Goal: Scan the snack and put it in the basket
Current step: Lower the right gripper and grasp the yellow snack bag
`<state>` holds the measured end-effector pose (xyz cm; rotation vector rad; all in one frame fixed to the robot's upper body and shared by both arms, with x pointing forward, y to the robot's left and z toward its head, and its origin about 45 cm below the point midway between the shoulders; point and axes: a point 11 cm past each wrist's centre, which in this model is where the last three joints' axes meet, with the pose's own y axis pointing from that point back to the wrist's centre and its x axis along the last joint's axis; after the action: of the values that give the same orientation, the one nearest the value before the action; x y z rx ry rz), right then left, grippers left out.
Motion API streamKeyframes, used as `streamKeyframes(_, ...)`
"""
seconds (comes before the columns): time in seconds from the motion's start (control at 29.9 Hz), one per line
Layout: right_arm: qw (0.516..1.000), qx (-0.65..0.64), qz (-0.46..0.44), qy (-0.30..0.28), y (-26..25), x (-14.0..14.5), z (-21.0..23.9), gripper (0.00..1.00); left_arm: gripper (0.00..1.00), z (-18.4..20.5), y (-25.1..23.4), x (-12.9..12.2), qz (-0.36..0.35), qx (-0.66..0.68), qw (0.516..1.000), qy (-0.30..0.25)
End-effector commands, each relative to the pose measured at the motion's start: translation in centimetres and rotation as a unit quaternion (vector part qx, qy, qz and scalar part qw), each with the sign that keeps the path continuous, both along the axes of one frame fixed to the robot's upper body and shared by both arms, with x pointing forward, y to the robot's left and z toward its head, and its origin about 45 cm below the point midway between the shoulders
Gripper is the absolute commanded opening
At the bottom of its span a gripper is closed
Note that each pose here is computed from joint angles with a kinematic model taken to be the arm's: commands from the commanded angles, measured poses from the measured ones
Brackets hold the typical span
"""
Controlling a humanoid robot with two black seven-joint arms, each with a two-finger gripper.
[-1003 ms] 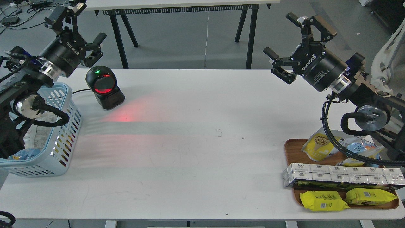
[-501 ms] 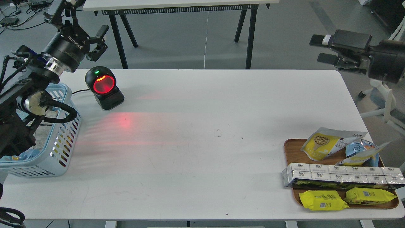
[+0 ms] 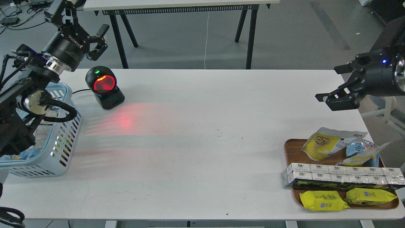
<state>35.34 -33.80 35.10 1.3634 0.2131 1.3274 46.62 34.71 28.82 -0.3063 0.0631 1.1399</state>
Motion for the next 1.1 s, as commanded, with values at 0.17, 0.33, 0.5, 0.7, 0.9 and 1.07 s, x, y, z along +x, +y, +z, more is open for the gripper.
streamKeyframes(0.17,0.997,-0.043,0.02,0.058,-0.3,-2.3,-4.3,0.99,1.0,-0.2,0.2,0.0,0.003,0.002,1.0,0.002)
streamKeyframes(0.33,0.995,-0.048,0.011,0.087,-1.2,-3.4,-6.2,0.98,1.0,-0.5,0.7,0.0,0.011,0.004,1.0,0.006)
streamKeyframes(0.5,0.993,-0.046,0.011,0.11,-1.2,-4.0,-7.8,0.97,1.0,-0.5,0.7,0.0,0.01,0.004,1.0,0.005)
streamKeyframes(0.7,0.991,-0.049,-0.001,0.12,-1.6,-3.4,-9.1,0.96,1.0,-0.6,1.1,0.0,0.016,0.007,1.0,0.008)
streamKeyframes(0.9,0.99,-0.051,-0.01,0.131,-2.0,-3.2,-10.2,0.88,1.0,-0.7,1.3,0.0,0.019,0.007,1.0,0.009)
streamKeyframes(1.07,0.99,-0.05,-0.016,0.135,-2.3,-3.3,-10.6,0.36,1.0,-0.7,1.3,0.0,0.019,0.007,1.0,0.009)
